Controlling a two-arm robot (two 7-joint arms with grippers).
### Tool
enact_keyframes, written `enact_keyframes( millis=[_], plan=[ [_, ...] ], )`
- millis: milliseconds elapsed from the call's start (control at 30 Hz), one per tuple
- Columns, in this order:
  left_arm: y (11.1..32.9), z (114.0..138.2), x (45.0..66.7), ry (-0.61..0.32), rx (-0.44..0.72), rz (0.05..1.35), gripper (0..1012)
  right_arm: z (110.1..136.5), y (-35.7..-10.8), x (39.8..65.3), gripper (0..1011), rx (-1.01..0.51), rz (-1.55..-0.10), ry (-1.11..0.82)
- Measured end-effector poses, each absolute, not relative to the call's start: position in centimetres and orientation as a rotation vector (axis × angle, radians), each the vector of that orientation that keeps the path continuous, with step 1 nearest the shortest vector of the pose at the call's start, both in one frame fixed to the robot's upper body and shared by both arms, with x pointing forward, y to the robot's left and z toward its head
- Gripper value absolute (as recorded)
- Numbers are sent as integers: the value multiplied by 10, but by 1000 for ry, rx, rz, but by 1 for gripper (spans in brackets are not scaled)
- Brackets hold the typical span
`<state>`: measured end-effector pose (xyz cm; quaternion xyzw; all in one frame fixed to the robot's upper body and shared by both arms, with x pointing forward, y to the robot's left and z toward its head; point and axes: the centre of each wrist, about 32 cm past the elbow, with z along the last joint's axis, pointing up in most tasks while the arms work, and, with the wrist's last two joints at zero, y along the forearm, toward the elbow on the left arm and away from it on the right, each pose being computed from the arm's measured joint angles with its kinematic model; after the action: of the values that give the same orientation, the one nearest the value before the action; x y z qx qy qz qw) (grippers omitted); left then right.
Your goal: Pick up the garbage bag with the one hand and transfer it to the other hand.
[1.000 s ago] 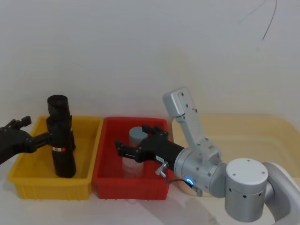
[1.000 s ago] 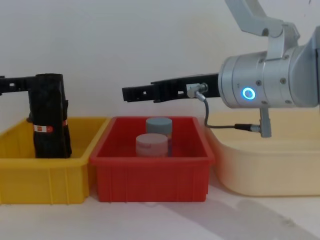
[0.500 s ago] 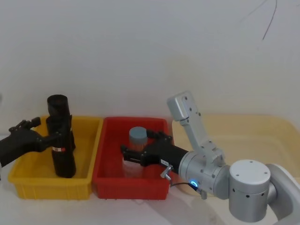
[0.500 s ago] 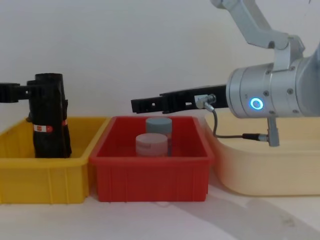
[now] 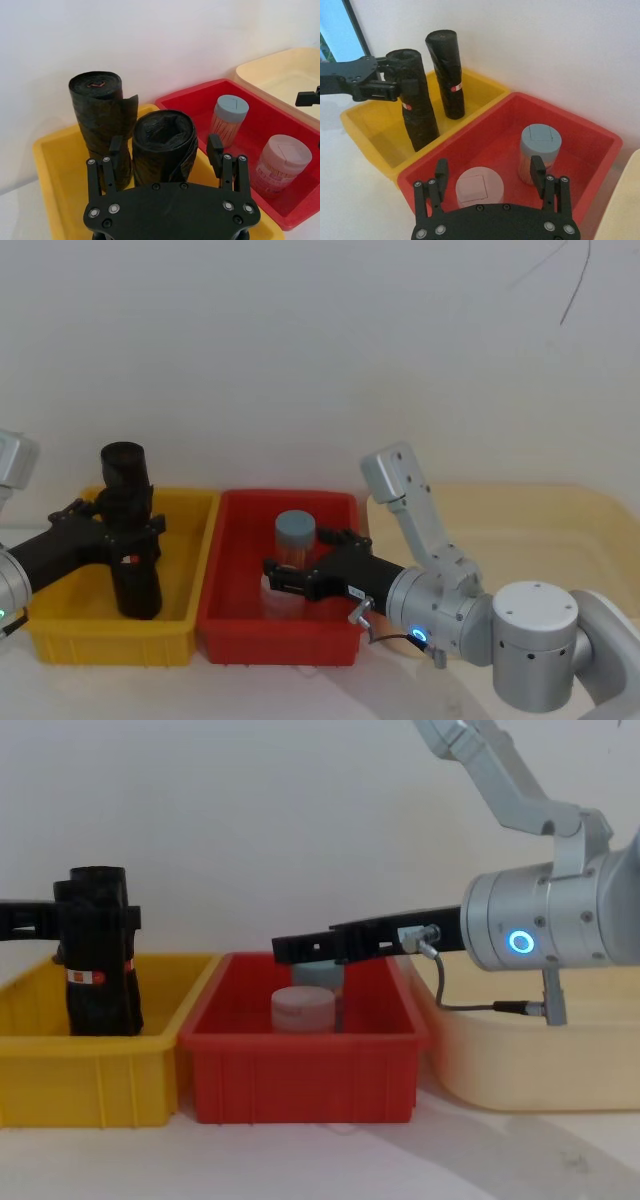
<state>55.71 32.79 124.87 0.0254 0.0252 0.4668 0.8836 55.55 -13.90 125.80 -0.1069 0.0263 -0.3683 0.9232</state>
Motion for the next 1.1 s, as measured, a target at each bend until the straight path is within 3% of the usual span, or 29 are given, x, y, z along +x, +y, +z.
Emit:
enact_keyframes(
  millis=[1100],
  plan=[
    [320, 1246, 567, 54, 63, 945, 1000, 1241, -135, 572, 1002, -276, -703, 118]
  ],
)
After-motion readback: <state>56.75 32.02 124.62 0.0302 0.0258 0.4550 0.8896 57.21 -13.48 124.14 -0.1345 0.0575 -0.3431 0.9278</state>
